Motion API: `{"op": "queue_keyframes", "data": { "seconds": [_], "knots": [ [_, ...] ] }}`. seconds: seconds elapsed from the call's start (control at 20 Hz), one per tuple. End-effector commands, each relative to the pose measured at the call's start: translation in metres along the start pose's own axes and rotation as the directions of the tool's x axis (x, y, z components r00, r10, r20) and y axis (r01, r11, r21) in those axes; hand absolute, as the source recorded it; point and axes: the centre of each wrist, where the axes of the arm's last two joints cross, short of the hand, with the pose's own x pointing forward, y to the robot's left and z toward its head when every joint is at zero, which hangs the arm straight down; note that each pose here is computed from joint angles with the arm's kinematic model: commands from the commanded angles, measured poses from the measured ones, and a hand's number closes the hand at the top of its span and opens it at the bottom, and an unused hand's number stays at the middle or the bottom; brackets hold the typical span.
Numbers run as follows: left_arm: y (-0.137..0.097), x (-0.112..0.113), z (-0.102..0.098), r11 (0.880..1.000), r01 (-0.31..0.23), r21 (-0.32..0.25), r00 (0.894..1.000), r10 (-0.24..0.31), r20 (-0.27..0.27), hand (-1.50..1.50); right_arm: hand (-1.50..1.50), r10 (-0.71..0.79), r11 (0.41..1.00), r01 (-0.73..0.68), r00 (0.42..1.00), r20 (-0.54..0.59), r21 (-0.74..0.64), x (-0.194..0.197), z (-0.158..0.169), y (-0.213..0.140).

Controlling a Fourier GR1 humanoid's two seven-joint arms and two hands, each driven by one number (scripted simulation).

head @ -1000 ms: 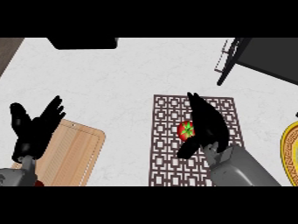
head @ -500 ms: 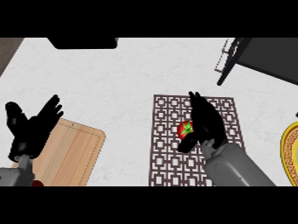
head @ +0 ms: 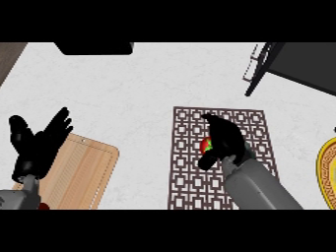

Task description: Pick the tomato from the placemat and place it in the tiered shelf

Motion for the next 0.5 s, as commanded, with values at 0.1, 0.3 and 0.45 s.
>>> {"op": "queue_keyframes", "data": {
  "seconds": [0.1, 0.3, 0.45],
  "knots": [
    [0.003, -0.025, 0.000, 0.999, -0.041, 0.002, 0.998, 0.041, -0.055, 0.00, 1.50, 0.107, 0.987, -0.121, 0.987, 0.120, 0.109, 0.000, 0.001, 0.036],
    [0.002, -0.036, 0.001, 0.999, -0.038, 0.022, 0.998, 0.039, -0.055, 0.00, 1.50, 0.032, 0.994, -0.047, 0.987, 0.157, 0.095, -0.005, 0.000, 0.024],
    [0.001, -0.030, 0.003, 0.999, -0.034, -0.007, 0.997, 0.033, -0.075, 0.00, 1.50, 0.033, 0.997, -0.046, 0.979, 0.201, 0.063, 0.012, 0.001, 0.026]
  ]
}}
